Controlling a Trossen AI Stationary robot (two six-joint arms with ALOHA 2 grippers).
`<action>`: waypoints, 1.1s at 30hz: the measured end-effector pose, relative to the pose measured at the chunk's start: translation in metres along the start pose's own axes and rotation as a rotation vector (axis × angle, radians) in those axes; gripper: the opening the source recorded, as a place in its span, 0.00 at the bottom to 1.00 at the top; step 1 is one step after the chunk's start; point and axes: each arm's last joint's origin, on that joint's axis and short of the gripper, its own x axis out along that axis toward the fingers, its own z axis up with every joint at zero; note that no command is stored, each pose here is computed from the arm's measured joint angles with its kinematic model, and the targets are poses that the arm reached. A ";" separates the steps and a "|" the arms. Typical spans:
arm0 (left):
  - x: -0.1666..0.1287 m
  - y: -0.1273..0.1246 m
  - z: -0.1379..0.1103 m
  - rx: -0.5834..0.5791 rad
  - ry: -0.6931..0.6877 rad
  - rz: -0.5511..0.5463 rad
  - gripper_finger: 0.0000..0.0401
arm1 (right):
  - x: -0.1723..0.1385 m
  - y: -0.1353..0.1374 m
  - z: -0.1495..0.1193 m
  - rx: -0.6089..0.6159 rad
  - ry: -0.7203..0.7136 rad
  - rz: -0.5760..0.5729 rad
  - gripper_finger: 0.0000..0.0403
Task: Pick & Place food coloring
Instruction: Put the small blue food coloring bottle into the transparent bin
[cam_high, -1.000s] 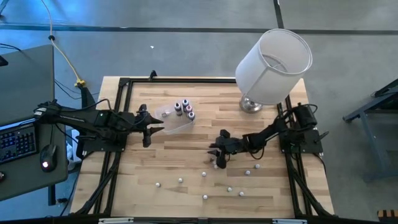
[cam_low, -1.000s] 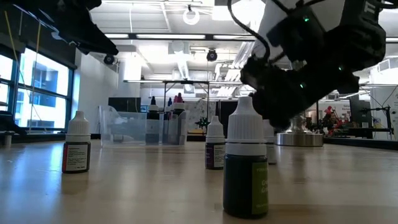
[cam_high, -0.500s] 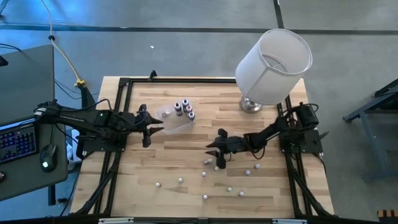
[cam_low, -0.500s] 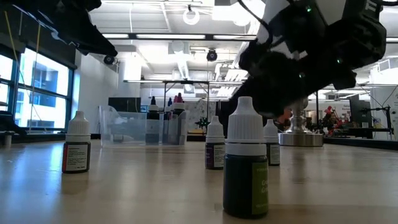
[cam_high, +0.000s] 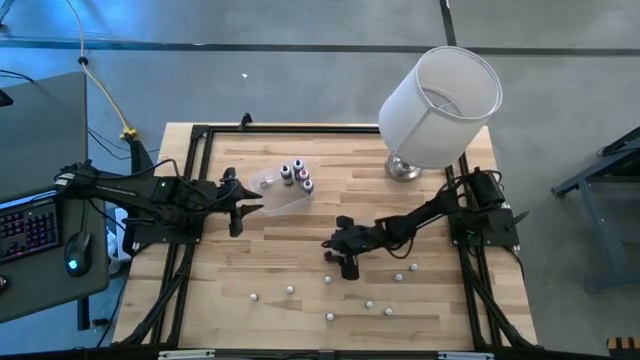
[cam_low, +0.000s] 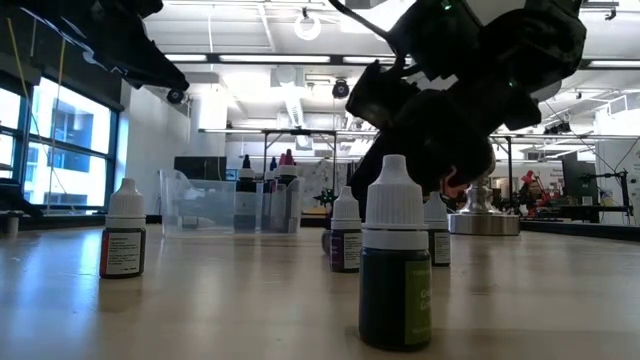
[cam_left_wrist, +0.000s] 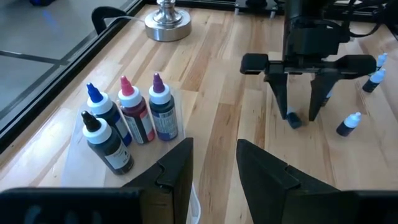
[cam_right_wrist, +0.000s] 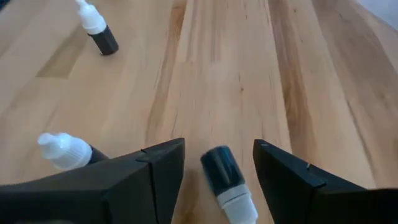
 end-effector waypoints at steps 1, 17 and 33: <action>0.000 0.000 0.000 0.000 0.000 0.000 0.30 | 0.000 0.000 0.000 -0.010 0.002 -0.009 0.45; 0.000 0.000 0.000 -0.001 0.003 -0.018 0.30 | -0.001 -0.018 -0.010 0.015 0.116 -0.108 0.33; 0.000 -0.001 0.000 0.000 0.005 -0.031 0.30 | 0.000 -0.026 0.006 0.102 0.004 -0.126 0.17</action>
